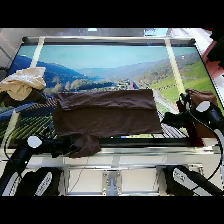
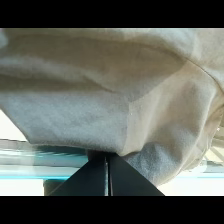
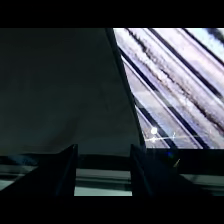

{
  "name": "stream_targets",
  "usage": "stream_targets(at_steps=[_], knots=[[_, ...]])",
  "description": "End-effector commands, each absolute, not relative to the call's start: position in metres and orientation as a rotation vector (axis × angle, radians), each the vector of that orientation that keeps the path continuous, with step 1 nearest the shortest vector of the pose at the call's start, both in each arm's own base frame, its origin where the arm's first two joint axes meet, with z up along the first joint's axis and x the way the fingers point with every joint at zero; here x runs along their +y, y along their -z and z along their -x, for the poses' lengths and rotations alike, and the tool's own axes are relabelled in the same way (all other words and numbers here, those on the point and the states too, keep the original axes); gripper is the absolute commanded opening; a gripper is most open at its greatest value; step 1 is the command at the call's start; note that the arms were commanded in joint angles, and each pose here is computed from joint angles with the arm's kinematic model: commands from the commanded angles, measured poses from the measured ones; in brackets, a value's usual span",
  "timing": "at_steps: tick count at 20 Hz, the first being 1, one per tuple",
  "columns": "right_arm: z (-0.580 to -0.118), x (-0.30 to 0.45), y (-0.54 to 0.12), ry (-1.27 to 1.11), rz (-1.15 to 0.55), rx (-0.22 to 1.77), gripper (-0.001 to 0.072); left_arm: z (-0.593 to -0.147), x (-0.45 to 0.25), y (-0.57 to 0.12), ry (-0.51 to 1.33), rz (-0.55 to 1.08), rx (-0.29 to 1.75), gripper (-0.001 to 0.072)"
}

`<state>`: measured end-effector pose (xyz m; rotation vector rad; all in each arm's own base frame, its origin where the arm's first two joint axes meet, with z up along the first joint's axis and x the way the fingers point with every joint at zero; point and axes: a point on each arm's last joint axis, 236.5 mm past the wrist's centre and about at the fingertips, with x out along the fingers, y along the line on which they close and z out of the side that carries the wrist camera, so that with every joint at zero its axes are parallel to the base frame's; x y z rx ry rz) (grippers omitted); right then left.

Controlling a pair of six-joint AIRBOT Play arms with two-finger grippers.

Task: Fold the shirts.

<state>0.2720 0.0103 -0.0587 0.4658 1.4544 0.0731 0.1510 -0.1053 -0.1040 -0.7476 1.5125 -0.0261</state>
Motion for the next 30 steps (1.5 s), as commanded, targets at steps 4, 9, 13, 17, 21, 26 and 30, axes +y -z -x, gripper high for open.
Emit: stream_targets(at_steps=[4, 9, 13, 17, 21, 26, 30], knots=[[-0.236, 0.036, 0.086, -0.081, -0.602, 1.553, 0.0395, -0.152, -0.105, 0.104, 0.04, 0.732, 1.507, 0.0016], [-0.215, 0.039, 0.102, -0.058, -0.617, 1.609, 0.0395, -0.152, -0.105, 0.104, 0.044, 0.729, 1.506, 0.0016], [-0.24, 0.025, 0.109, 0.042, -0.644, 1.498, 0.0394, -0.152, -0.105, 0.104, 0.043, 0.729, 1.506, 0.0016], [-0.261, 0.016, 0.109, 0.112, -0.688, 1.403, 0.0388, -0.152, -0.107, 0.103, 0.046, 0.737, 1.505, 0.0016], [-0.262, 0.017, 0.109, 0.103, -0.687, 1.4, 0.0033, -0.152, -0.107, 0.103, 0.047, 0.738, 1.505, 0.0016], [-0.258, 0.029, 0.094, 0.019, -0.672, 1.425, 0.0029, -0.173, -0.105, 0.081, 0.1, 0.682, 1.445, 0.0016], [-0.26, 0.014, 0.054, -0.008, -0.528, 1.406, 0.0029, -0.208, -0.084, 0.029, 0.117, 0.519, 1.348, 0.0015]])
